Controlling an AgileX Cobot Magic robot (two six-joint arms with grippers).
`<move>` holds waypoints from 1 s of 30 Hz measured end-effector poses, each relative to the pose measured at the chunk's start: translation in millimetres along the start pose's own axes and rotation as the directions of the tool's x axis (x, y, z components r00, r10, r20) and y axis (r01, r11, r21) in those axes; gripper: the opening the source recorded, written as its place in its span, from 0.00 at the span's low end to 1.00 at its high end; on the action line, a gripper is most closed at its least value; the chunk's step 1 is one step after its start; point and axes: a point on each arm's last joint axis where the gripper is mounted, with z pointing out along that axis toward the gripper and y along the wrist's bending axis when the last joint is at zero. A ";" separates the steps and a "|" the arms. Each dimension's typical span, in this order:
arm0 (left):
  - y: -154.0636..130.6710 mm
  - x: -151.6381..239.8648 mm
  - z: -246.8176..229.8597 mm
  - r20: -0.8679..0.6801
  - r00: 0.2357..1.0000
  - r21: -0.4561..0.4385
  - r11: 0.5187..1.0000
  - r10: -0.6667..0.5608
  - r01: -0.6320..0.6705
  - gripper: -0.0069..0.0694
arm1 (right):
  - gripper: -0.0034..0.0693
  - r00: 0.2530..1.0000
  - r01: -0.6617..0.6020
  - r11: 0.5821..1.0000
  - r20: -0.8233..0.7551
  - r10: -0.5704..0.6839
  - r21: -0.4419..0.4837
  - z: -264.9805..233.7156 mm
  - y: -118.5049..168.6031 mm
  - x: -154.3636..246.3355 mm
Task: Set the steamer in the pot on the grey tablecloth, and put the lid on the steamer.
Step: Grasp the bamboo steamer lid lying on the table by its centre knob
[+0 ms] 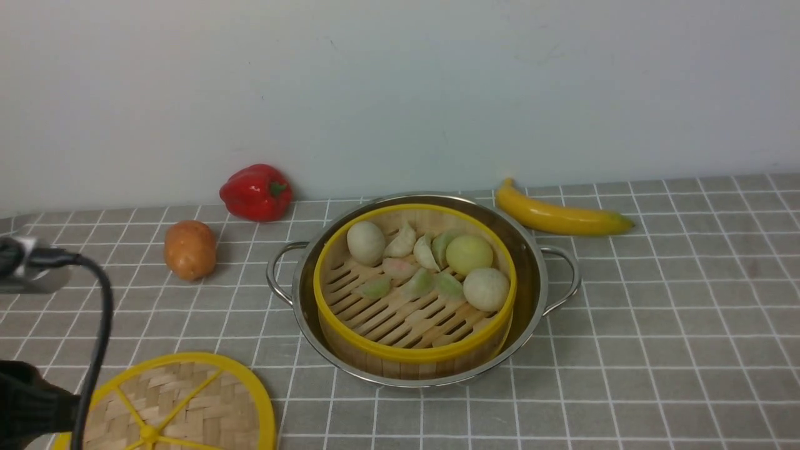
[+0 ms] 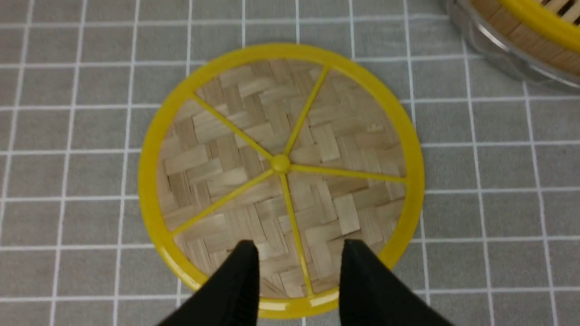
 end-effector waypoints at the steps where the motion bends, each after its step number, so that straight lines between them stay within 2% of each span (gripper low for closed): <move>1: 1.8 -5.5 11.3 -0.051 0.999 0.005 1.000 -0.002 0.002 0.41 | 0.38 1.000 0.000 1.000 0.000 0.000 0.000 0.0 0.0 0.0; 6: 10.2 -21.3 72.3 -0.286 0.958 0.034 0.999 0.025 -0.016 0.41 | 0.38 1.000 -0.004 1.000 0.000 0.004 0.000 0.0 0.0 0.0; 10: 14.0 -25.4 102.4 -0.360 0.932 0.043 0.999 0.029 -0.015 0.41 | 0.38 1.000 -0.016 1.000 0.000 0.016 0.000 0.0 0.0 0.0; 16: 17.7 -34.8 124.3 -0.317 0.947 0.038 0.998 0.054 -0.044 0.41 | 0.38 1.000 -0.021 1.000 0.000 0.021 0.000 0.0 0.0 0.0; 20: 16.3 -41.4 135.0 -0.270 0.955 0.083 0.991 0.124 -0.105 0.41 | 0.38 1.000 -0.022 1.000 0.000 0.022 0.000 0.0 0.0 0.0; 25: 12.0 -41.1 148.3 -0.280 0.948 0.154 0.982 0.149 -0.109 0.41 | 0.38 1.000 -0.022 1.000 0.000 0.022 0.000 0.0 0.0 0.0; 30: 14.1 -38.2 157.0 -0.323 0.934 0.150 0.982 0.155 -0.111 0.41 | 0.38 1.000 -0.022 1.000 0.000 0.022 0.000 0.0 0.0 0.0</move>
